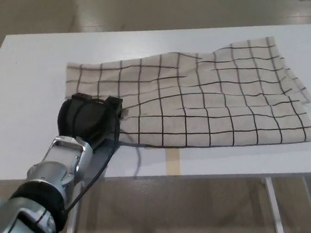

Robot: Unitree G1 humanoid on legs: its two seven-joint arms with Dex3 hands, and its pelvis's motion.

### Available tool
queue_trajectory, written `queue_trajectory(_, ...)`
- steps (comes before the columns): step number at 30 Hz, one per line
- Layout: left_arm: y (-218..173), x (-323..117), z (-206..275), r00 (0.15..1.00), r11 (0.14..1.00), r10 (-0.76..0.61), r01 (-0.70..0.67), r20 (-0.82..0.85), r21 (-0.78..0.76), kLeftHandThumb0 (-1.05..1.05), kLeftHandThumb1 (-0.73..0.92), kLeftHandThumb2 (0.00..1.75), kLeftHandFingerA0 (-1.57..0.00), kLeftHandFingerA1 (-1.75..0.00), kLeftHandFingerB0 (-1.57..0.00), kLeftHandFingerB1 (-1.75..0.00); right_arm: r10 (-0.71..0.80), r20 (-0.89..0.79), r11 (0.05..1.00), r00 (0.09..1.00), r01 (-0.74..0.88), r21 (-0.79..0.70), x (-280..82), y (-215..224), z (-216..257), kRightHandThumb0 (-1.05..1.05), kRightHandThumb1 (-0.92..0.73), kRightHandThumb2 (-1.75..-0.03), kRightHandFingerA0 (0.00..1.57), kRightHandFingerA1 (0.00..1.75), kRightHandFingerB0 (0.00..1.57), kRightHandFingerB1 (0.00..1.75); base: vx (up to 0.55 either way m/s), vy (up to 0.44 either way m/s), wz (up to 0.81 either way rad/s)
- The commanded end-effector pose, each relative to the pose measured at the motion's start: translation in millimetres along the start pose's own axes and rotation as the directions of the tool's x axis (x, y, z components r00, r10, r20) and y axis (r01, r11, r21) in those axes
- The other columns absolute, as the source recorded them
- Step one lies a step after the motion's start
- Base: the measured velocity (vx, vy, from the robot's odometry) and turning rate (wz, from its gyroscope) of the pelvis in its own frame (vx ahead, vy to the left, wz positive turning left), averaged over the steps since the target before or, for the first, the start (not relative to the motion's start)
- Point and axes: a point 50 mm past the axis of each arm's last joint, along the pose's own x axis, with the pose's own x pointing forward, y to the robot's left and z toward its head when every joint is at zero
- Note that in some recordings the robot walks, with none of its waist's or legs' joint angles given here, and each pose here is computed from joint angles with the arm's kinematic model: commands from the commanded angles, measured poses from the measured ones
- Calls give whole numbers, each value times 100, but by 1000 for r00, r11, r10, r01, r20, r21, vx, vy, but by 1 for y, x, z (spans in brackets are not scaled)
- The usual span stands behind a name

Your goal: Use the left hand to fold a white towel with checkered patterns in half.

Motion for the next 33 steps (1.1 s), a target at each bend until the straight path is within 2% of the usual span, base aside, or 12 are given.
queue_trajectory(1,-18,-15,-9,1000,999,-16,16,0,28,-18,61,53,-68,-175,-57,-175,-3,13,1000,1000,3,-1,0,0,1,-46,-75,-63,14,36,13,29,0,0,0)
queue_trajectory(18,34,-49,-141,890,961,224,-270,-397,-63,-18,69,56,-78,-175,-56,-175,28,37,1000,999,-28,-13,12,4,8,-49,-75,-64,19,37,16,31,0,0,0)
queue_trajectory(20,40,-53,-151,888,963,222,-264,-403,-51,-21,65,59,-81,-175,-87,-136,31,33,999,999,-31,-12,11,4,7,-48,-75,-64,19,37,16,30,0,0,0)
queue_trajectory(21,45,-55,-158,889,966,221,-257,-402,-37,-22,63,58,-81,-175,-105,-91,30,27,1000,999,-30,-9,10,4,6,-48,-75,-64,19,37,16,30,0,0,0)
queue_trajectory(22,49,-57,-163,888,969,225,-248,-401,-7,-24,65,55,-79,-174,-69,-153,29,24,1000,999,-29,-7,9,5,5,-48,-75,-64,19,37,16,30,0,0,0)
queue_trajectory(26,64,-59,-174,889,968,247,-246,-387,52,-23,64,57,-76,-175,-64,-162,21,20,1000,1000,-21,-11,7,5,4,-48,-75,-64,20,37,17,31,0,0,0)
queue_trajectory(27,75,-54,-175,886,963,270,-253,-376,95,-31,47,76,-112,-146,-87,-132,19,21,1000,1000,-19,-7,7,4,5,-49,-75,-64,20,38,17,31,0,0,0)
queue_trajectory(29,84,-50,-176,881,958,286,-256,-376,130,-24,63,57,-82,-175,-67,-159,19,25,1000,1000,-19,-2,8,4,5,-49,-75,-64,20,38,17,31,0,0,0)
queue_trajectory(30,92,-46,-175,880,946,322,-280,-350,166,-29,46,78,-118,-145,-92,-131,19,25,1000,1000,-19,-3,8,4,6,-49,-75,-64,21,39,17,31,0,0,0)
queue_trajectory(31,105,-40,-170,876,924,375,-327,-303,198,-28,47,79,-118,-144,-92,-130,17,26,1000,1000,-17,-7,9,4,6,-49,-75,-64,21,39,17,31,0,0,0)
queue_trajectory(32,113,-35,-166,874,912,404,-363,-271,191,-28,47,79,-116,-144,-92,-131,15,28,1000,1000,-15,-10,9,4,6,-49,-75,-64,21,39,17,31,0,0,0)
queue_trajectory(33,121,-30,-159,871,900,430,-393,-237,188,-20,66,56,-79,-175,-62,-167,12,30,1000,999,-12,-15,8,3,6,-49,-75,-64,21,39,17,31,0,0,0)
